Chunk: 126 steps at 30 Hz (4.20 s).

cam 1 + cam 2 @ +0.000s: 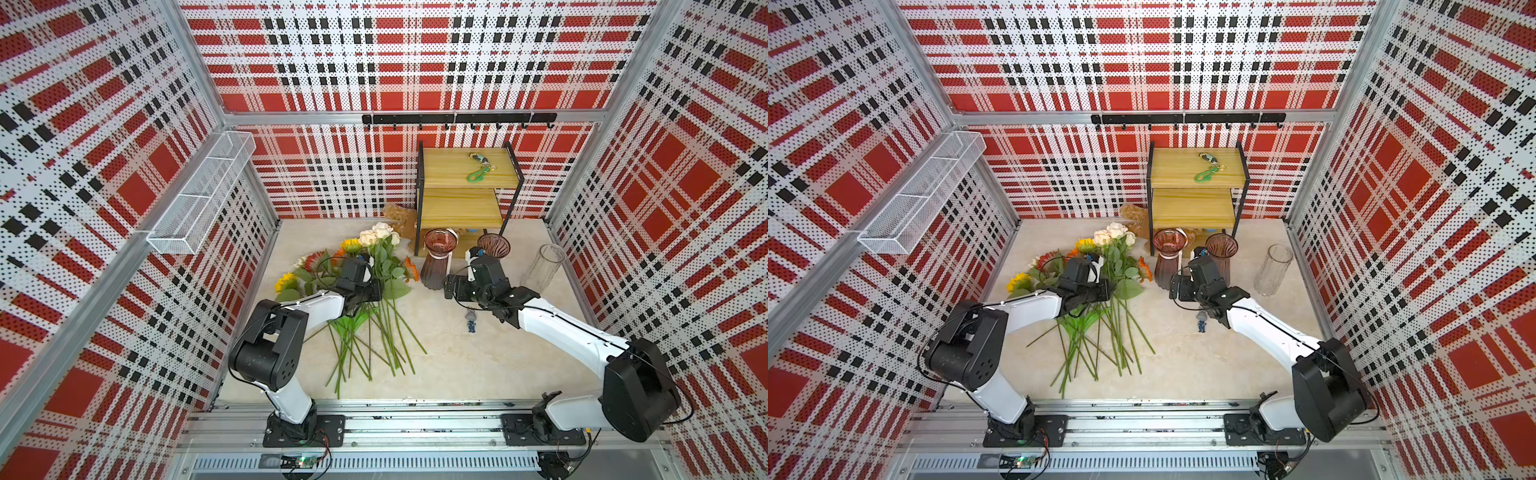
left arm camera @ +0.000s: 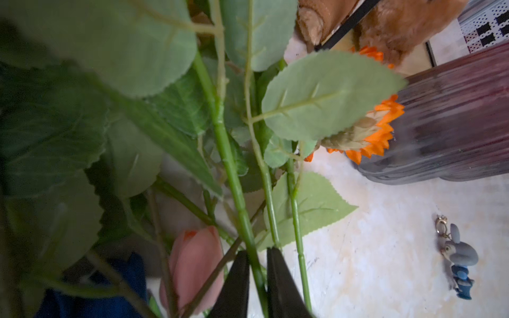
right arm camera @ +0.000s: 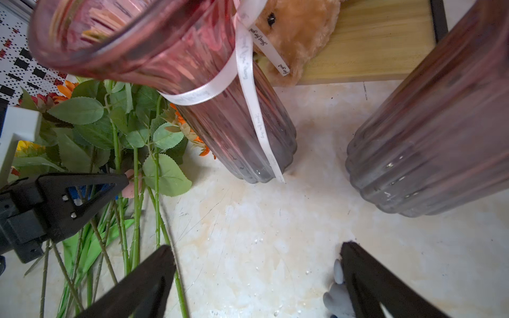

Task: Arrange the flowers in different vases according to their variety
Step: Pick up the flower at the center of the board, then insert the flower into the vase.

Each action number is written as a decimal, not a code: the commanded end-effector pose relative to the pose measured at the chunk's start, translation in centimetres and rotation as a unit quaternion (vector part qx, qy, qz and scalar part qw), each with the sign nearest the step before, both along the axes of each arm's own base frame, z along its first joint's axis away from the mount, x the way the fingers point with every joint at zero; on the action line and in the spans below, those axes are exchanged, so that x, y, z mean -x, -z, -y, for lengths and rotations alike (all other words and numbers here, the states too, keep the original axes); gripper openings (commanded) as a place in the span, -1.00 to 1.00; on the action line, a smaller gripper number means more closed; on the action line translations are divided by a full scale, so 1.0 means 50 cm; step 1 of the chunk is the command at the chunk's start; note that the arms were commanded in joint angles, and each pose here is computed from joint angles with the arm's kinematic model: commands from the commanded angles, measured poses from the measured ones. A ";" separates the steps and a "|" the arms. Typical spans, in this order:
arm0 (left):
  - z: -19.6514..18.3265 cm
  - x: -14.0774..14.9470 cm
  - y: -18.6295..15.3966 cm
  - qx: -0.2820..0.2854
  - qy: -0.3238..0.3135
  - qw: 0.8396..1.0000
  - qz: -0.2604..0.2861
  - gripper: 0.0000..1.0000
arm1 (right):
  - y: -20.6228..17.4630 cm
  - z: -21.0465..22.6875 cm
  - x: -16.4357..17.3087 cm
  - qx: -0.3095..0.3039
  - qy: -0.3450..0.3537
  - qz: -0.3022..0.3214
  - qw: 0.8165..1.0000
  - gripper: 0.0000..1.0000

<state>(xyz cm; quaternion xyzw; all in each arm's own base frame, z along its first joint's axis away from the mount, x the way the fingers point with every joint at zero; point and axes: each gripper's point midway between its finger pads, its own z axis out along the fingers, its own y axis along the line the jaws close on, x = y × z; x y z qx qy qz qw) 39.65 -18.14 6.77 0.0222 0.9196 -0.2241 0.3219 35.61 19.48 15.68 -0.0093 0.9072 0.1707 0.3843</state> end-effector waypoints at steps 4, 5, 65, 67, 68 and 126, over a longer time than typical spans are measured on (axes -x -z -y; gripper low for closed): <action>0.012 -0.018 -0.023 0.000 0.008 1.000 0.013 -0.91 | -0.008 -0.048 -0.009 -0.014 -0.025 0.002 1.000 1.00; 0.013 -0.019 -0.033 0.001 0.009 1.000 0.017 -0.94 | -0.005 -0.058 -0.009 -0.014 -0.031 0.000 0.999 1.00; -0.212 0.059 -0.289 0.007 -0.091 0.991 0.093 -1.00 | 0.224 -0.438 -0.002 -0.117 -0.158 -0.211 0.957 -0.33; -0.214 0.061 -0.288 0.006 -0.092 0.991 0.093 -1.00 | 0.224 -0.441 -0.004 -0.118 -0.159 -0.211 0.957 -0.39; -0.215 0.062 -0.289 0.005 -0.094 0.991 0.094 -1.00 | 0.224 -0.441 -0.004 -0.118 -0.160 -0.211 0.957 -0.44; -0.235 0.063 -0.453 0.049 -0.148 0.967 0.203 -1.00 | -0.631 -0.122 -0.101 0.038 -0.020 0.441 0.897 -1.00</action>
